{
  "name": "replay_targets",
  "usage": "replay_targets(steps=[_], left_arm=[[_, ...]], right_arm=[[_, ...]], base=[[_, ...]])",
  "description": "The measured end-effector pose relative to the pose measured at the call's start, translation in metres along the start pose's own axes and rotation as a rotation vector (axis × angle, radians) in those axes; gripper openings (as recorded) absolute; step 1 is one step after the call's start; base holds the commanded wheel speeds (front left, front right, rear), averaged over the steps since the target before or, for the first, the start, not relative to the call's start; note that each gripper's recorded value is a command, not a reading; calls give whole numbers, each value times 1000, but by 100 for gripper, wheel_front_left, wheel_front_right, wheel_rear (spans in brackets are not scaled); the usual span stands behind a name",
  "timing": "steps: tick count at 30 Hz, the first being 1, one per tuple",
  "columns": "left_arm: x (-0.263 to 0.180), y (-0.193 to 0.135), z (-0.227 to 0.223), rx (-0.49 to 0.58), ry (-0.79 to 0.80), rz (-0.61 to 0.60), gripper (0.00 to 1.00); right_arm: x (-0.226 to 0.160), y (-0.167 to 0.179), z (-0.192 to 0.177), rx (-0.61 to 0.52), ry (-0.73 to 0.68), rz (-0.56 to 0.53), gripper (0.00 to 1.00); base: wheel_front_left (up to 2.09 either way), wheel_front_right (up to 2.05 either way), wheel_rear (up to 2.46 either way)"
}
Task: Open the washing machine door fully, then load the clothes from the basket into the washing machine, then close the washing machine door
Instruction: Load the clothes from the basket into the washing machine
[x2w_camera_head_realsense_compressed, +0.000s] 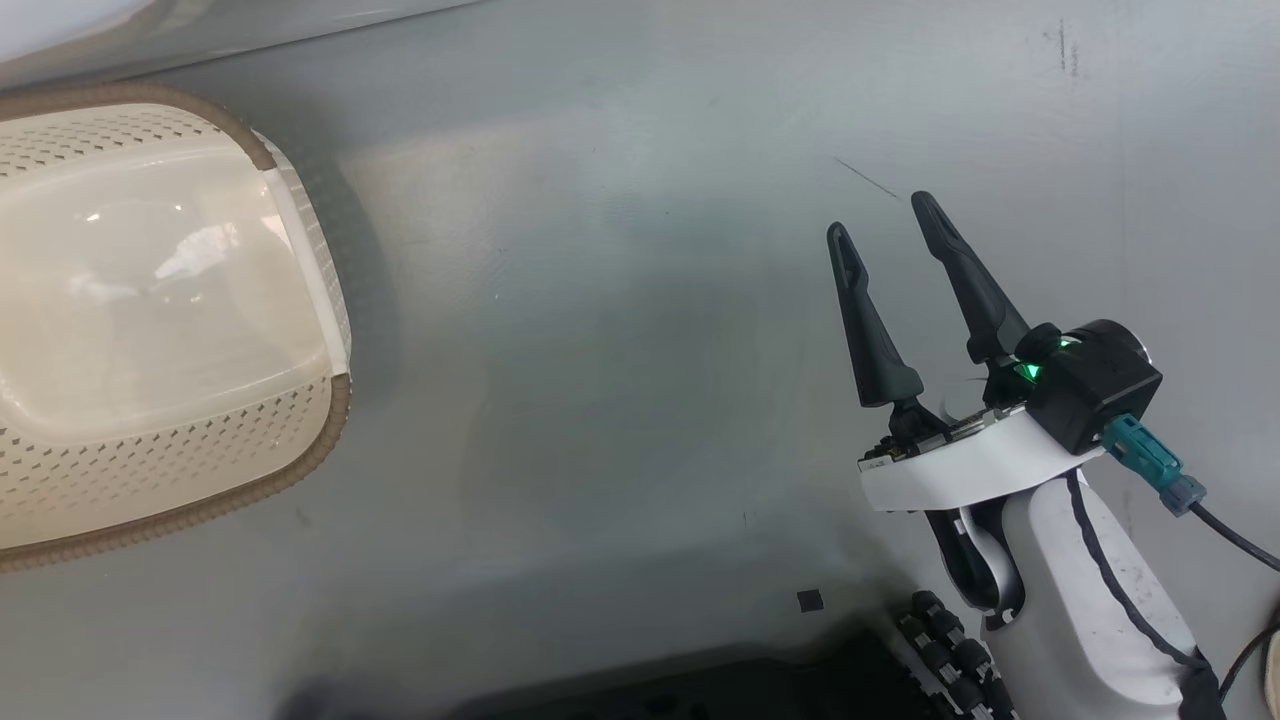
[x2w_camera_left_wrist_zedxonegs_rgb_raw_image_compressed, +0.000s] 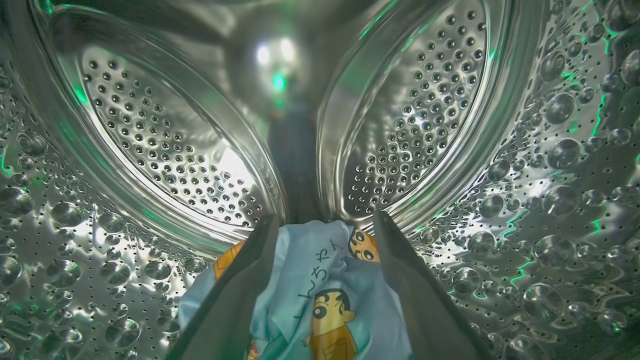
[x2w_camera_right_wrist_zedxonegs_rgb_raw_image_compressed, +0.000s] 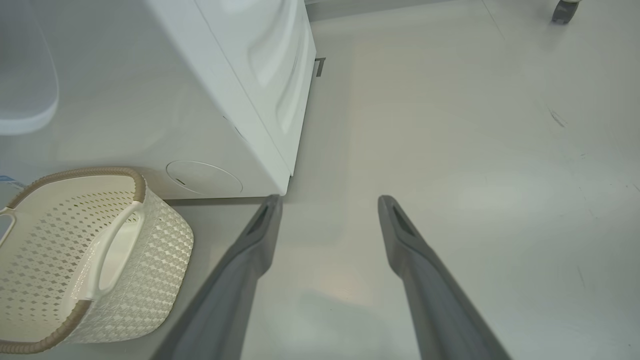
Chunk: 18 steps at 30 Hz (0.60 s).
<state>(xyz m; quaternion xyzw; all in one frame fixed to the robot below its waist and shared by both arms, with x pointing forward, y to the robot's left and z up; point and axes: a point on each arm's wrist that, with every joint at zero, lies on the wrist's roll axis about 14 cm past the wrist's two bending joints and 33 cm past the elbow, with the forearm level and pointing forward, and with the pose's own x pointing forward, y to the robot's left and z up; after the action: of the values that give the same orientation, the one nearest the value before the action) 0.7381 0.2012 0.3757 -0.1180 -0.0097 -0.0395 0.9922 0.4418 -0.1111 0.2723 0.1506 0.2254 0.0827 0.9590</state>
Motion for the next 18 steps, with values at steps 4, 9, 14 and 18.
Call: replay_targets(steps=[4,9,14,18], left_arm=[[-1,2,-1,-8,13,10,100],[-3,0,1,5,22,4,100],[-5,-4,7,15,19,-4,100],[-12,-3,6,15,36,0,100]], right_arm=[[1,1,4,-2,-11,3,100],[3,2,14,-6,-36,6,100],[3,2,23,-13,-61,2,100],[2,3,31,-17,-79,2,100]], base=[[0,0,0],[0,0,0],[0,0,0],[0,0,0]])
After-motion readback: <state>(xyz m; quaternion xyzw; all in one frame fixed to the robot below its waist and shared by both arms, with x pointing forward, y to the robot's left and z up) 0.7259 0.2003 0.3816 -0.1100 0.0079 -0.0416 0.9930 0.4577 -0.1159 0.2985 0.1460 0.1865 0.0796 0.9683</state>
